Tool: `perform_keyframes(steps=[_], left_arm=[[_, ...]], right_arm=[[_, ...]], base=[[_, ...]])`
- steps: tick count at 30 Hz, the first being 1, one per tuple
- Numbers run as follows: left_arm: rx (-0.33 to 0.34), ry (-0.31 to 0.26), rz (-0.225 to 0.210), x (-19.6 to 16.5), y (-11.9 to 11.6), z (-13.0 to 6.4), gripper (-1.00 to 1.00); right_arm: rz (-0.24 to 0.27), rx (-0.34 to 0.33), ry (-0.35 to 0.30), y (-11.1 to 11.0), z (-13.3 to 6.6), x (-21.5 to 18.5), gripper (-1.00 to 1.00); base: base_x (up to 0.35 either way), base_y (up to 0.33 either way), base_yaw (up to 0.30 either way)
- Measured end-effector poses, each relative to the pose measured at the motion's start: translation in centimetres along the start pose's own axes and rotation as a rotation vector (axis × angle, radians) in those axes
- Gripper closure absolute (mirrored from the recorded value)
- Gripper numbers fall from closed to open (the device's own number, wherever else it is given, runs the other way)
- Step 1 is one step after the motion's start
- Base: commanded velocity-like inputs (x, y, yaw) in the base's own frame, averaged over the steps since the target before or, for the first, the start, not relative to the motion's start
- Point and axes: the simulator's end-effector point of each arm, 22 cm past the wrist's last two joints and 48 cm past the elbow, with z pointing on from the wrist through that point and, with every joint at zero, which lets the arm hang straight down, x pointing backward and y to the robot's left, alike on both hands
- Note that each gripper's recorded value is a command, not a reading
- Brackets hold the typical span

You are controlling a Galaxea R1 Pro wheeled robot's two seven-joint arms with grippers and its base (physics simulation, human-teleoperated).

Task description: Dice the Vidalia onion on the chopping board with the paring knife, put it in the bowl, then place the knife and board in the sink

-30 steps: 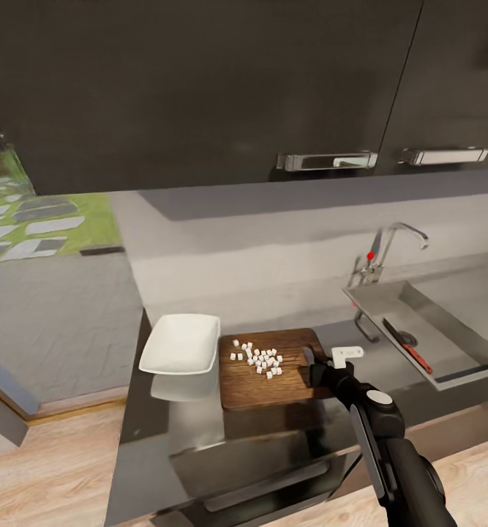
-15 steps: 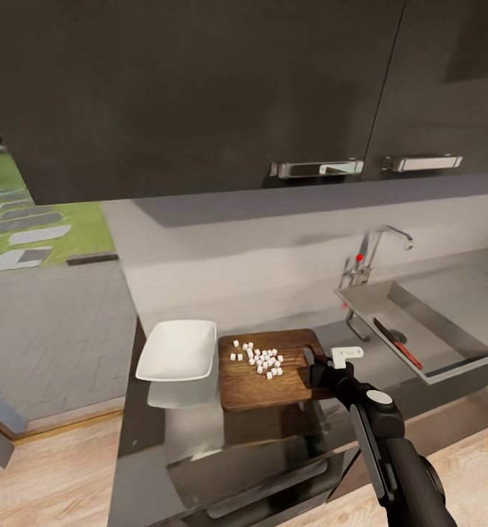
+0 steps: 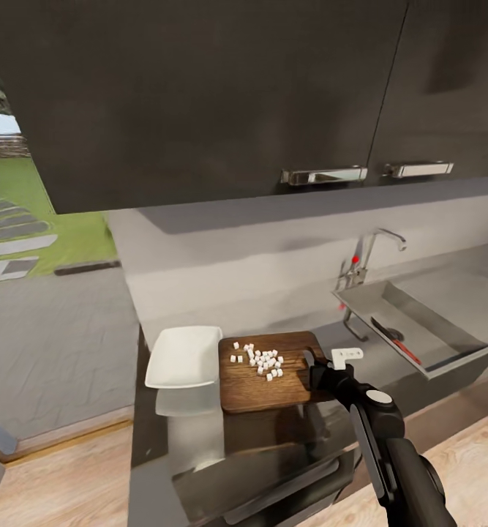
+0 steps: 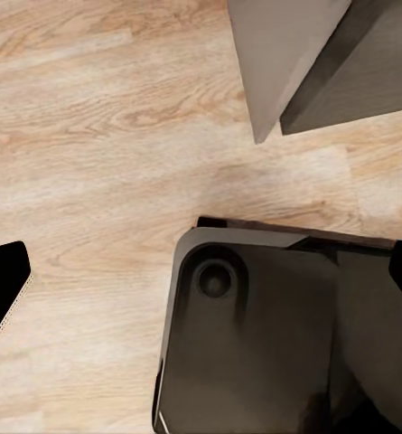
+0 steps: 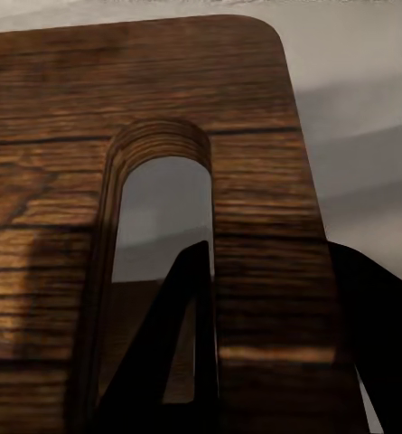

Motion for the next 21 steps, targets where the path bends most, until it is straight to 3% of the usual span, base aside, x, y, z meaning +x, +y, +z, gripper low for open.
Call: perform_keyframes(steps=[21], left_arm=[[0.003, -0.031, -0.003, -1.0, -0.08, 0.04, -1.0]], right_arm=[[0.003, 0.0, 0.007, 0.18, -0.99, -0.76, 1.0]], base=[[0.0, 0.213, -0.084]])
